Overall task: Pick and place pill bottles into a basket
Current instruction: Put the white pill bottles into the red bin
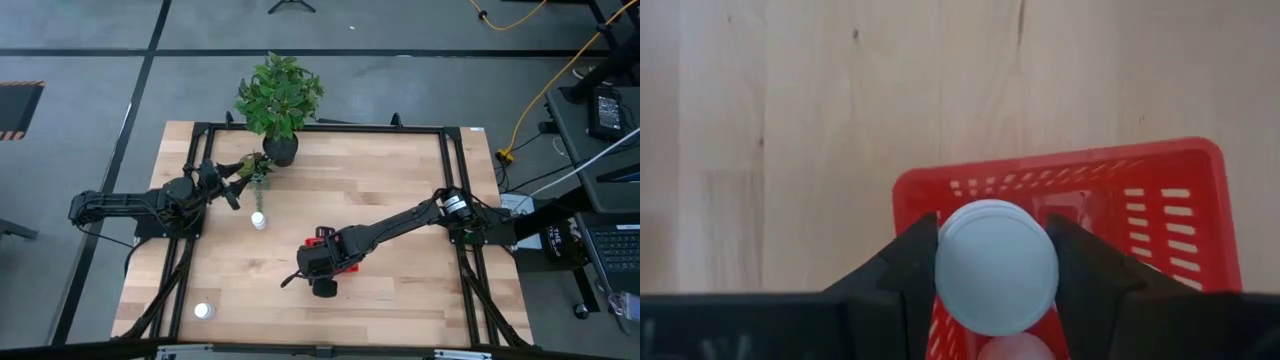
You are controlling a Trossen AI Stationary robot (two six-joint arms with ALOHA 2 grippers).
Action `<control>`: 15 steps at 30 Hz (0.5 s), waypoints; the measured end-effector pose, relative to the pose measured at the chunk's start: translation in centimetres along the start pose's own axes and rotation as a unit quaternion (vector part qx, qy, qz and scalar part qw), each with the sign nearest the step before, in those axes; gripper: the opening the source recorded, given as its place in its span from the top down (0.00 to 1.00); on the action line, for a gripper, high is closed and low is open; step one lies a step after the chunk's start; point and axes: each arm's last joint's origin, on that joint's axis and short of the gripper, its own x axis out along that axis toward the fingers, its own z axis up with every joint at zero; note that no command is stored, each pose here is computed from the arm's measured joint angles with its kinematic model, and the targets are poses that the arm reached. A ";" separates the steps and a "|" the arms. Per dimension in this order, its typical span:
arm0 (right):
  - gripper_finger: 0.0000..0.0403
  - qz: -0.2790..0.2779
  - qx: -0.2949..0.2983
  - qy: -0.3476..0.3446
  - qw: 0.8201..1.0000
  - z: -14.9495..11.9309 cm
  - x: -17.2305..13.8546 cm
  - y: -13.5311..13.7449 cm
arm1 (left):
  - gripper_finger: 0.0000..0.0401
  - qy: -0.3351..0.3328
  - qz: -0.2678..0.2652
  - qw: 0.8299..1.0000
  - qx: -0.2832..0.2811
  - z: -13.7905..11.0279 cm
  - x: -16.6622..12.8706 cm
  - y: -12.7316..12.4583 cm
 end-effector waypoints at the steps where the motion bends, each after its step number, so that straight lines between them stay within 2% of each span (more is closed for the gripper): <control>1: 0.62 0.001 0.005 -0.001 1.000 0.0 0.0 0.0 | 0.39 0.000 0.000 1.000 0.000 0.0 0.0 0.0; 9: 0.37 0.002 0.030 -0.004 1.000 0.1 0.0 0.0 | 0.39 0.000 0.000 1.000 0.000 0.0 0.0 0.0; 15: 0.32 0.002 0.033 -0.015 0.999 0.3 -1.6 -0.1 | 0.39 0.000 0.000 1.000 0.001 0.0 0.0 0.0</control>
